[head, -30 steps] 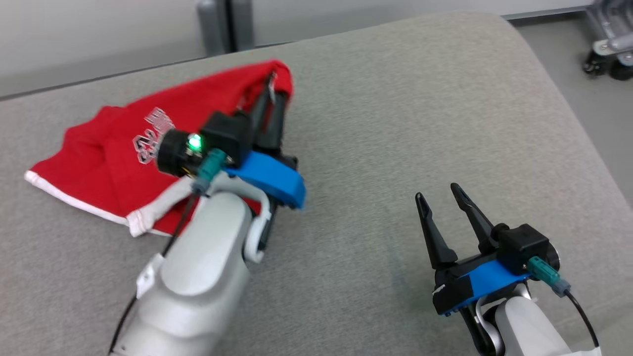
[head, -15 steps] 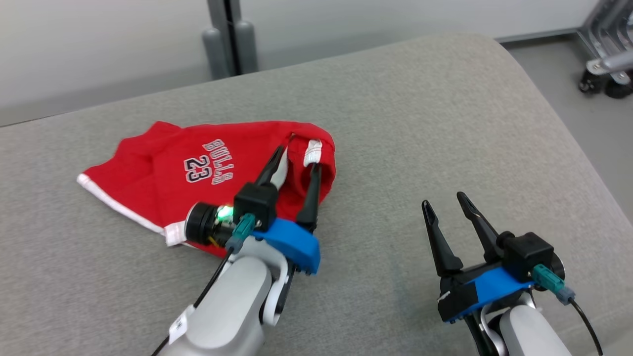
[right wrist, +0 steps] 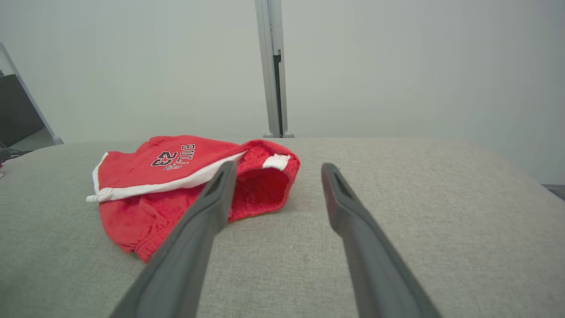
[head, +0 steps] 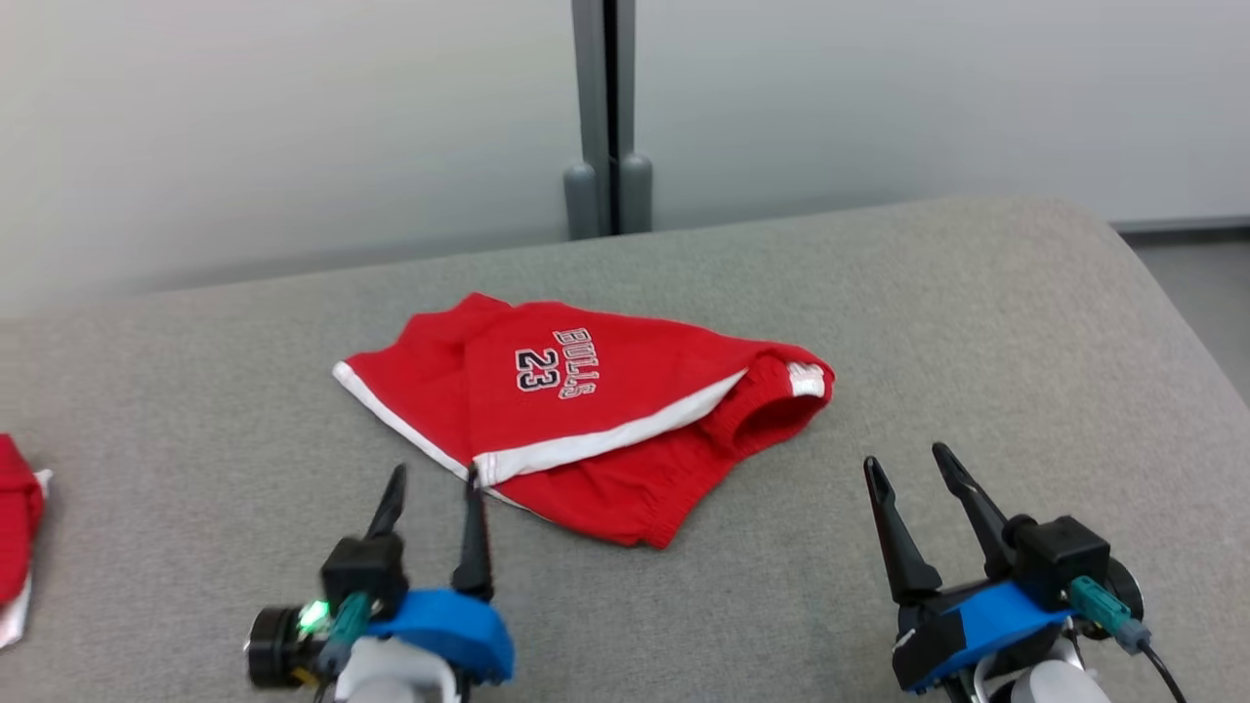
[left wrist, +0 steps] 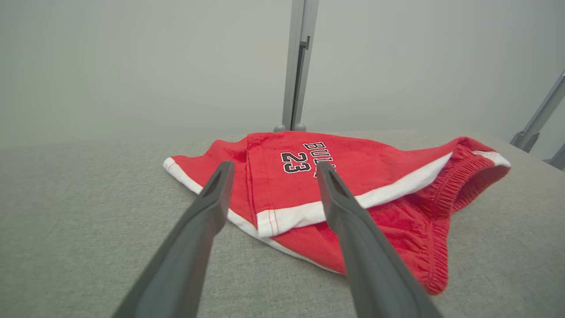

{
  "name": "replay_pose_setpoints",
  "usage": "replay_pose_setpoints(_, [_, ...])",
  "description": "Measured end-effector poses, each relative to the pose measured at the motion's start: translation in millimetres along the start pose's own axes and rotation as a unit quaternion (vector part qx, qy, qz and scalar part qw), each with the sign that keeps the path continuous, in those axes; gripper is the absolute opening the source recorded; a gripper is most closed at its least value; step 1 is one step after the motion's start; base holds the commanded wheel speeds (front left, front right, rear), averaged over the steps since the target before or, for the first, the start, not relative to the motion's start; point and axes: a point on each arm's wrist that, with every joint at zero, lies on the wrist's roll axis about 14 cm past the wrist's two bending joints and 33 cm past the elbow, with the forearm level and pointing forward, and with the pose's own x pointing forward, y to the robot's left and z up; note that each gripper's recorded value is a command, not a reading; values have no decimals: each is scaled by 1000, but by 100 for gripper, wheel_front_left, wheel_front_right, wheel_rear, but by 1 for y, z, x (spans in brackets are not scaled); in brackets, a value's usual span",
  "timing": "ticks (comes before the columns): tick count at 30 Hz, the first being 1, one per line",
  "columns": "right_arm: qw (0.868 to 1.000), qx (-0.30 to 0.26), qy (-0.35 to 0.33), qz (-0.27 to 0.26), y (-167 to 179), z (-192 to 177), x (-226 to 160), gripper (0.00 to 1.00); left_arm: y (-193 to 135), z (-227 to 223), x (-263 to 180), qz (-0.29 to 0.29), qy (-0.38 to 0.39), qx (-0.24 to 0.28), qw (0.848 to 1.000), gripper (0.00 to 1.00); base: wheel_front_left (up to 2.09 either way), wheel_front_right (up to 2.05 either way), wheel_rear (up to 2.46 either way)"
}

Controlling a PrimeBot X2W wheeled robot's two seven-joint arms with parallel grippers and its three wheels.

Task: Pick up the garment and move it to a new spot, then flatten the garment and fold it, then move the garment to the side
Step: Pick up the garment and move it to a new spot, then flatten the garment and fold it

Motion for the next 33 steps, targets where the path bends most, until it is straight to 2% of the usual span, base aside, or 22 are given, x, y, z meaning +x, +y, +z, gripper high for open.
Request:
replay_pose_setpoints(7, [1000, 1, 4, 13, 11, -3, -9, 100, 57, -4, -46, 97, -7, -6, 995, 100, 0, 0, 0])
replay_pose_setpoints(11, [1000, -2, 7, 18, 15, -6, -12, 100, 69, -7, -63, 117, -8, -14, 993, 100, 0, 0, 0])
replay_pose_setpoints(14, [1000, -1, 9, 19, 16, -7, -12, 100, 68, -11, -67, 115, -3, -21, 993, 100, 0, 0, 0])
replay_pose_setpoints(19, [1000, -2, 18, 19, 16, -13, -11, 100, 48, -24, -60, 76, 19, -39, 996, 100, 0, 0, 0])
replay_pose_setpoints(28, [999, -5, 53, -10, -11, -35, -2, 100, 10, -43, 4, 1, 56, -55, 997, 100, 0, 0, 0])
replay_pose_setpoints(33, [997, -10, 66, -27, -28, -44, 5, 100, 5, -66, 30, -8, 89, -56, 994, 100, 0, 0, 0])
